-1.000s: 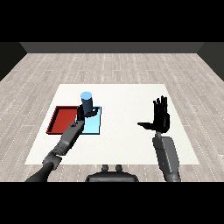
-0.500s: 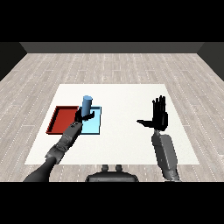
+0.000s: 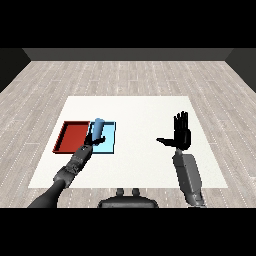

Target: Pick the blue can and put it in the blue box

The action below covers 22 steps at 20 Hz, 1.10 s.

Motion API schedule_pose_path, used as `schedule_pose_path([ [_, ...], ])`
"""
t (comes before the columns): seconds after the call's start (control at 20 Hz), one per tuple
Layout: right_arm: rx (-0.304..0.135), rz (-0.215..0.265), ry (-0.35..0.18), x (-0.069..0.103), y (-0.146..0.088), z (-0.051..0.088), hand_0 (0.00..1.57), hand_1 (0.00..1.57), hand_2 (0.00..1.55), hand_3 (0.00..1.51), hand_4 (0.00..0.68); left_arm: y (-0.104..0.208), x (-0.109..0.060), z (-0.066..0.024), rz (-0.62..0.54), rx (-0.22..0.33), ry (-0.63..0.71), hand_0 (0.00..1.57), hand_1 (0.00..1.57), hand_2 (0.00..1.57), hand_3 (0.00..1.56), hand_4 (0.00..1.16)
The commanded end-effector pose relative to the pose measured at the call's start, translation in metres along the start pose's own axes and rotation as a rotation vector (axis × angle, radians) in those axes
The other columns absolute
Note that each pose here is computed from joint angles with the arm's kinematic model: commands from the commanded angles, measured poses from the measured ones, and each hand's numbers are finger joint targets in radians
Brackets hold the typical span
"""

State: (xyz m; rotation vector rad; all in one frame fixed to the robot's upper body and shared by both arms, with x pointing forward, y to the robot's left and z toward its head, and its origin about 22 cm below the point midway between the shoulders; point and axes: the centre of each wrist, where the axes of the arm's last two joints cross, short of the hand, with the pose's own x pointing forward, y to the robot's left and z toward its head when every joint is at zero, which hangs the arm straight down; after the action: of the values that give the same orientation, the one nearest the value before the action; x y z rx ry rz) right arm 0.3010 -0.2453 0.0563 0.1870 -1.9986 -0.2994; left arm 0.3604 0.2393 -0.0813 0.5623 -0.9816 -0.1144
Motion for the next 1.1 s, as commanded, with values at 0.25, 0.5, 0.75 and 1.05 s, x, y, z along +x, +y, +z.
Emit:
schedule_pose_path([
  [0.25,0.008,-0.037,-0.012,-0.002,-0.006,0.009,0.00,0.00,0.00,0.00,0.000,-0.011,-0.005,0.0046,-0.172,0.115,-0.030,0.00,0.00,0.00,0.00,0.00],
  [0.5,0.017,-0.057,-0.024,-0.002,0.026,-0.010,0.00,0.00,0.00,0.00,0.000,-0.006,0.000,0.0029,0.006,0.201,-0.123,0.00,0.00,0.00,0.00,0.00],
  [0.75,0.020,-0.076,-0.016,-0.008,0.008,0.001,0.00,0.00,0.00,0.00,0.000,0.003,0.041,-0.0020,0.145,0.282,-0.370,0.00,0.00,0.00,0.00,0.00],
  [1.05,0.074,-0.037,-0.015,0.007,-0.008,0.004,0.00,0.00,0.00,0.00,0.000,-0.014,0.065,0.0155,0.416,0.022,-0.771,0.00,0.00,0.00,0.00,0.00],
])
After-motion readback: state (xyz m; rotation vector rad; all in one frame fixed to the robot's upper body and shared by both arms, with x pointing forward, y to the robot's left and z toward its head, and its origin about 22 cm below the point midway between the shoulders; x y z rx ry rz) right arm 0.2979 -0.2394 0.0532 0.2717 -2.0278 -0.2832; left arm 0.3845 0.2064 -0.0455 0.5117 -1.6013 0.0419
